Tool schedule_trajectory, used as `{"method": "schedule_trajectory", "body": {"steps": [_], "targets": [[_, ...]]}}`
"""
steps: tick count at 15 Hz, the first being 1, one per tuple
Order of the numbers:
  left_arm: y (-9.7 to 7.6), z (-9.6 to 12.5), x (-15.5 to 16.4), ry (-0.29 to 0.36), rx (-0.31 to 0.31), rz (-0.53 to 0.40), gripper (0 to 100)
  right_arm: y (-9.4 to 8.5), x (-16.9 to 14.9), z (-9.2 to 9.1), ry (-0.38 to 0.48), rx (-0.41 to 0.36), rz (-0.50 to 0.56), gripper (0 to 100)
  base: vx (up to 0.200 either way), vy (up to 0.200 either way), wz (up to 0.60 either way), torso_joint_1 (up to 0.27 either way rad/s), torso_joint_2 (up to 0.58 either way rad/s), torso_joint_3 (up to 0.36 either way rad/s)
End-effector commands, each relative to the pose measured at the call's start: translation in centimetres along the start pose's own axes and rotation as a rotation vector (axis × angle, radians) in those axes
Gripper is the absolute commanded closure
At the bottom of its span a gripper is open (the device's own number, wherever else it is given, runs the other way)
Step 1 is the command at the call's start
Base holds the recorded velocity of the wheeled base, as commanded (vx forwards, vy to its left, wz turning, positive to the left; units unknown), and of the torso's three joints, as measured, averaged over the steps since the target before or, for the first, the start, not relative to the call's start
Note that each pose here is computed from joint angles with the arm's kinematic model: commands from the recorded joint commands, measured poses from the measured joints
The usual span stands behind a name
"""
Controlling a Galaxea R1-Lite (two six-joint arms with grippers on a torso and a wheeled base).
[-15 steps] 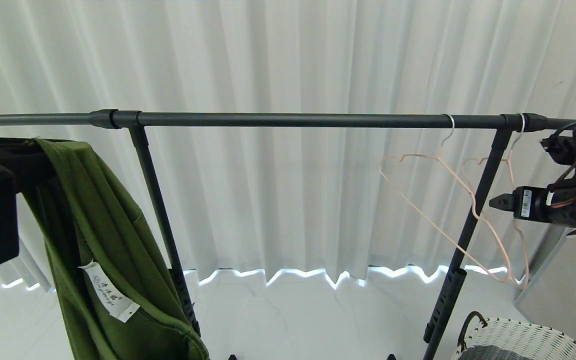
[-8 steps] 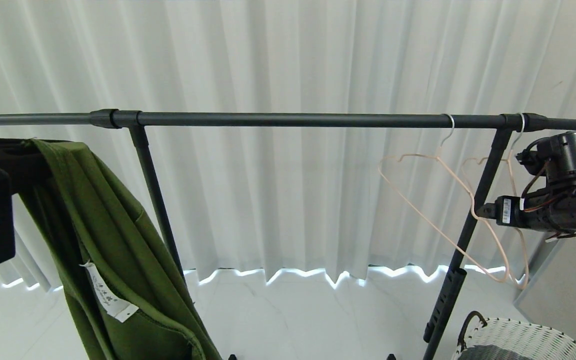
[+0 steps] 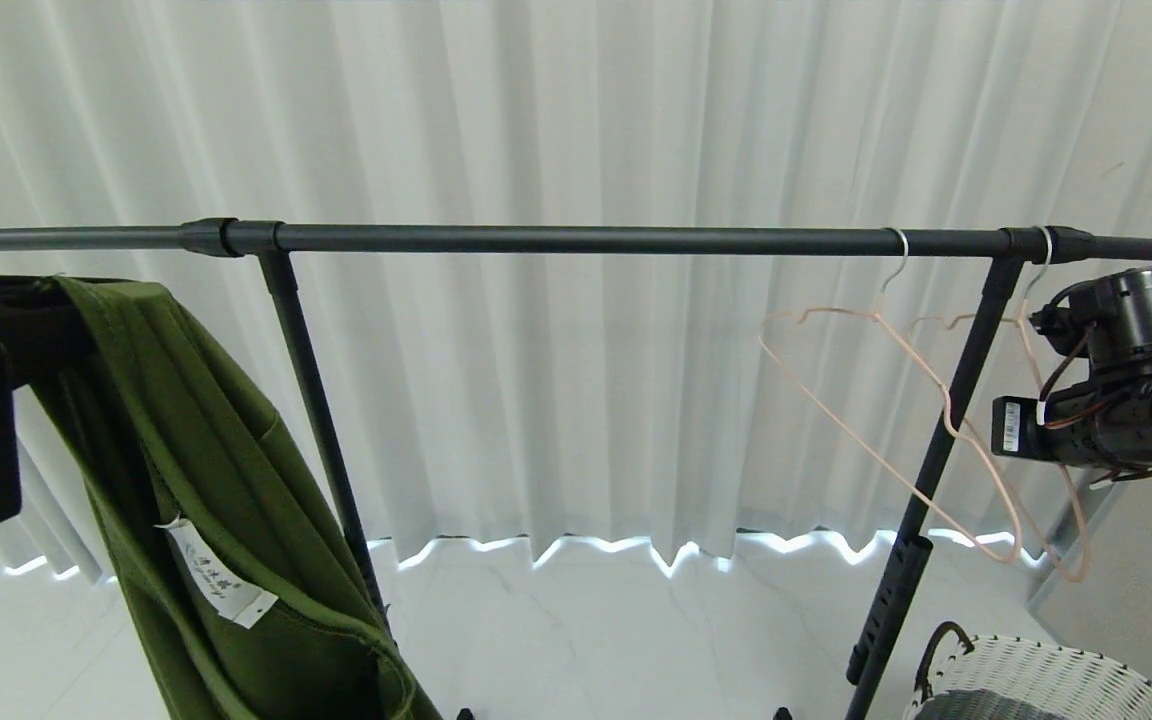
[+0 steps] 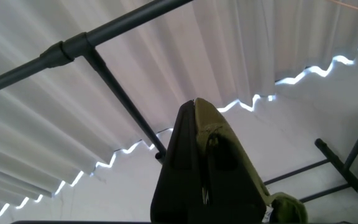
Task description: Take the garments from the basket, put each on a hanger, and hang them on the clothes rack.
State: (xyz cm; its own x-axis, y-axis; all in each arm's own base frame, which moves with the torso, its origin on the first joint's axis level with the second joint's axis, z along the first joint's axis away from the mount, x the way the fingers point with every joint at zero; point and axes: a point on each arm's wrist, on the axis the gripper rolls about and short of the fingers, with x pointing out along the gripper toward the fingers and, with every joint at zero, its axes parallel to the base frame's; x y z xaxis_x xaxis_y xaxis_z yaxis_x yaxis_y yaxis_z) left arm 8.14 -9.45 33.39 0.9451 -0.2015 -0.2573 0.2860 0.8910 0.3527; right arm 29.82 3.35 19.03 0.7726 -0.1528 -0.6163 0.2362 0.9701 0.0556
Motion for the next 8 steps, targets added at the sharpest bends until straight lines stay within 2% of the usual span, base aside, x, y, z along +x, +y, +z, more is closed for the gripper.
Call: {"method": "schedule_trajectory", "body": {"steps": [1,5,6,8], "targets": [[0.1,0.0,-0.1,-0.002,-0.001,0.000,100,0.0,-1.1,0.2,-0.024,0.010,0.013,100,0.000,0.000,0.00,0.000,0.00,0.000],[0.2,-0.1,-0.3,-0.006,0.000,-0.001,100,-0.2,-4.1,0.7,-0.102,0.022,0.047,100,0.000,0.000,0.00,0.000,0.00,0.000],[0.3,-0.3,-0.4,-0.006,0.020,-0.001,100,-0.4,-4.9,0.8,-0.119,0.027,0.052,100,0.000,0.000,0.00,0.000,0.00,0.000],[0.6,-0.6,-0.8,-0.012,0.040,-0.001,100,-1.0,-6.2,0.0,-0.125,0.027,0.052,100,0.000,0.000,0.00,0.000,0.00,0.000]]}}
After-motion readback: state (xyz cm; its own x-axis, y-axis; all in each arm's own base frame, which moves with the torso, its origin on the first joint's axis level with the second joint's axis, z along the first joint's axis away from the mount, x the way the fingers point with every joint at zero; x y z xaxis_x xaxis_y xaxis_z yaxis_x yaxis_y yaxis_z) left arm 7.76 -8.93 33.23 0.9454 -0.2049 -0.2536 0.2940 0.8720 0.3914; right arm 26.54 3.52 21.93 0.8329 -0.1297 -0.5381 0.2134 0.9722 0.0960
